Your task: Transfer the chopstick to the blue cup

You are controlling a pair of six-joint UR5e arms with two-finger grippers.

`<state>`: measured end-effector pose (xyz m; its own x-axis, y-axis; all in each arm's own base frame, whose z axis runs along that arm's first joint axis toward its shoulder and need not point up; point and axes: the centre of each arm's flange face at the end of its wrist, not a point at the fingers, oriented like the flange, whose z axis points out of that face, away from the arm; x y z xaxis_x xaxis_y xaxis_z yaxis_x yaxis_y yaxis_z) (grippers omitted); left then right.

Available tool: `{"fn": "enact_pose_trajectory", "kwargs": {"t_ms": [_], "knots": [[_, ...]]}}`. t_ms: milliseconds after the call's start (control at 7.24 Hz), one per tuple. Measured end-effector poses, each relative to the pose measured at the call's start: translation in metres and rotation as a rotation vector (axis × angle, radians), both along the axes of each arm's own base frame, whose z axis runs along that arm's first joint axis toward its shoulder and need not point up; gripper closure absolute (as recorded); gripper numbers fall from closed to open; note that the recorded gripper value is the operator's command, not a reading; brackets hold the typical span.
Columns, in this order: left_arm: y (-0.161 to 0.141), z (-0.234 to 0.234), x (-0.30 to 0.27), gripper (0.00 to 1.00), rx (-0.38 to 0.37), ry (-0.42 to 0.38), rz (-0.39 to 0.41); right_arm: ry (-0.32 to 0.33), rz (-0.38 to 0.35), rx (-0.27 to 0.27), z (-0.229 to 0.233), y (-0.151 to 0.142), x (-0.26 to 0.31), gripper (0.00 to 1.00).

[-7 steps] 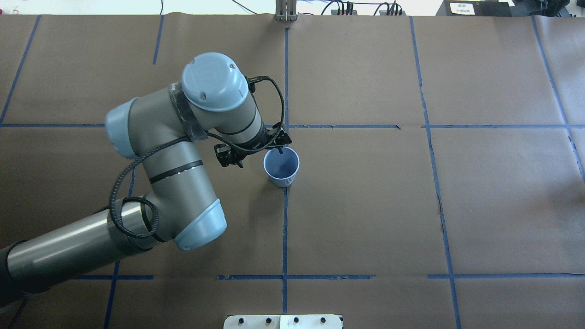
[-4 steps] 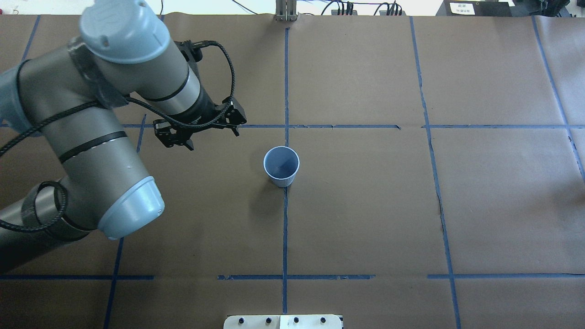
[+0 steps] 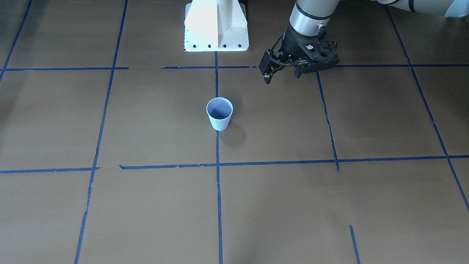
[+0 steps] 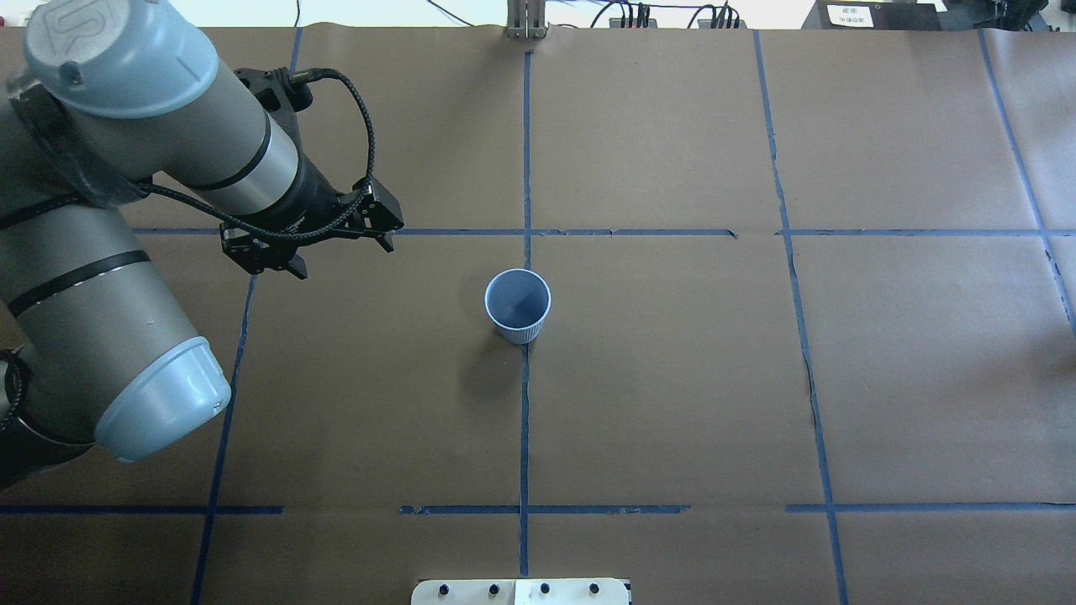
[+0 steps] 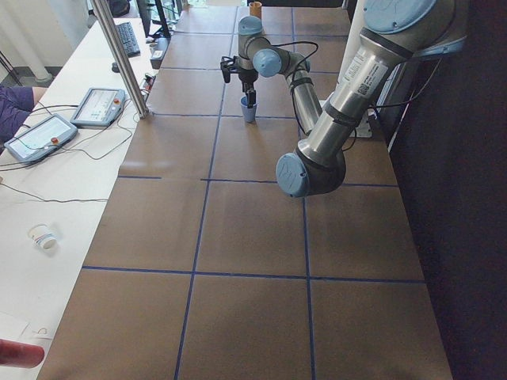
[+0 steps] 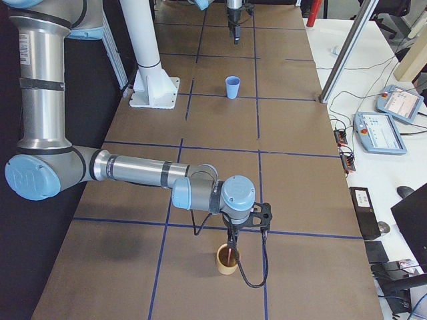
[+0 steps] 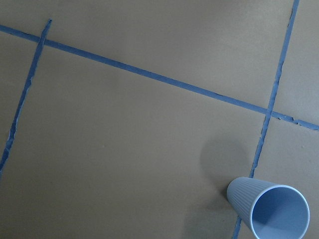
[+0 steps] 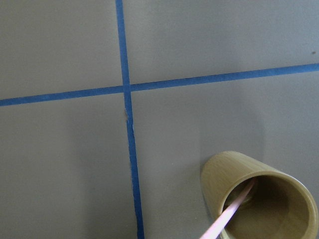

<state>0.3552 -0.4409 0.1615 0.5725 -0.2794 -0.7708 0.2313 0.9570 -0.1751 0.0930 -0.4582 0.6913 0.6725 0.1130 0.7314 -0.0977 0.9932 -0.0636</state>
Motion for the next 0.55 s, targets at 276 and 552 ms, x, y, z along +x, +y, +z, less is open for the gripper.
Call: {"fn": "enact_pose_trajectory", "kwargs": {"t_ms": [276,552], "knots": [[0.0023,0.0031,-0.0028,0.0,-0.001,-0.001,0.0,-0.004,0.008,-0.023,0.0058,0.0009,0.0,0.0],[0.0026,0.0034,-0.0032,0.0,-0.001,-0.001,0.0,-0.007,0.02,-0.048,0.0089,0.0007,-0.0005,0.01]]}}
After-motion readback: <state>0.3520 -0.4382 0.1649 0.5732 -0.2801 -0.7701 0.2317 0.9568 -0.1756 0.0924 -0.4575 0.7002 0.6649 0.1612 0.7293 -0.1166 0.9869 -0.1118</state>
